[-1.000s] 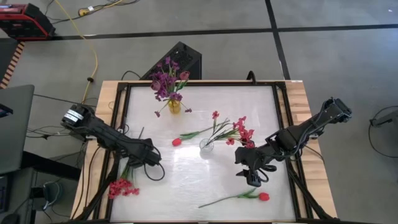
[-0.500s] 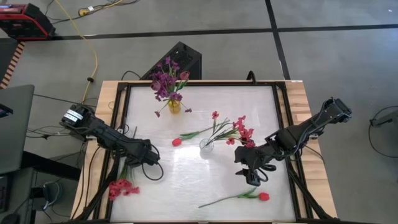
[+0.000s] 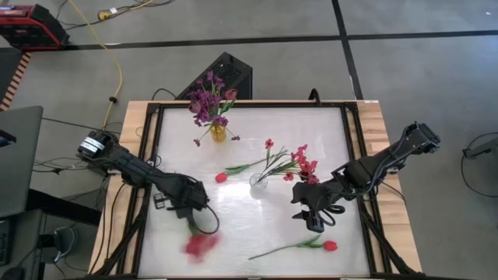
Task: Sort flowers into vase by color
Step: Put the red flowers into the transparent vase
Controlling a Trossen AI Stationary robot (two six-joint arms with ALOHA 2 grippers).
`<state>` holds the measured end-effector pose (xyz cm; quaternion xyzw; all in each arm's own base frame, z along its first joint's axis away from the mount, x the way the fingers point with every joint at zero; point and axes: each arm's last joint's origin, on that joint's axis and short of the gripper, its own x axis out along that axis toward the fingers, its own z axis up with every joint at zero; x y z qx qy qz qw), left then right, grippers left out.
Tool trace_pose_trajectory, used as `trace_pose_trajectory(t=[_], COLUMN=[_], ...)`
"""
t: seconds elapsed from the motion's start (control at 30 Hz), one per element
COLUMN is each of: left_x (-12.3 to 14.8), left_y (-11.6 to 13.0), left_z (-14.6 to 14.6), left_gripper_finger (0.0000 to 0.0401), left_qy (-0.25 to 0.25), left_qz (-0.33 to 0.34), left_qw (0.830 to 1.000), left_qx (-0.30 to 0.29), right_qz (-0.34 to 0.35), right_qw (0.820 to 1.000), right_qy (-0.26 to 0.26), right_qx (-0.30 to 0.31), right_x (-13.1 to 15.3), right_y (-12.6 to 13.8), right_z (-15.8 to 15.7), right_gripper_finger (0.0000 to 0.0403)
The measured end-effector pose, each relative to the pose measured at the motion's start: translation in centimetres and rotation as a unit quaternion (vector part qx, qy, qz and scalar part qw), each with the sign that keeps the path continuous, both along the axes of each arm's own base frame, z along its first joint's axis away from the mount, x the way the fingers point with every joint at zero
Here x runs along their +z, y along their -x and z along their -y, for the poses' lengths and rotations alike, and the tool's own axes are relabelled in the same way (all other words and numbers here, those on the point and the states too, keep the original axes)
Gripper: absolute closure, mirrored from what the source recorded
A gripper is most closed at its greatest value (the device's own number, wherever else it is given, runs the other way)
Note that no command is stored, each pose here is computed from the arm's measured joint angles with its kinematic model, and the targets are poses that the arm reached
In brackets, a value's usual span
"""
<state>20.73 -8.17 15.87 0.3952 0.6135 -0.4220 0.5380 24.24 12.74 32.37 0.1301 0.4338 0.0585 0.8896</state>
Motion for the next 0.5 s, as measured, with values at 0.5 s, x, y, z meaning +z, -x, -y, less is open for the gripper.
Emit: trace_pose_trajectory(t=[0.5], left_x=[13.4], left_y=[-5.5], left_z=[2.2], left_gripper_finger=[0.0401], left_qy=[0.258], left_qz=[0.310], left_qw=[0.910], left_qx=[0.094], right_qz=[0.043], right_qw=[0.999], right_qy=[-0.025], right_qx=[0.015], right_x=[0.6], right_y=[0.0], right_z=[-1.4], right_gripper_finger=[0.0137])
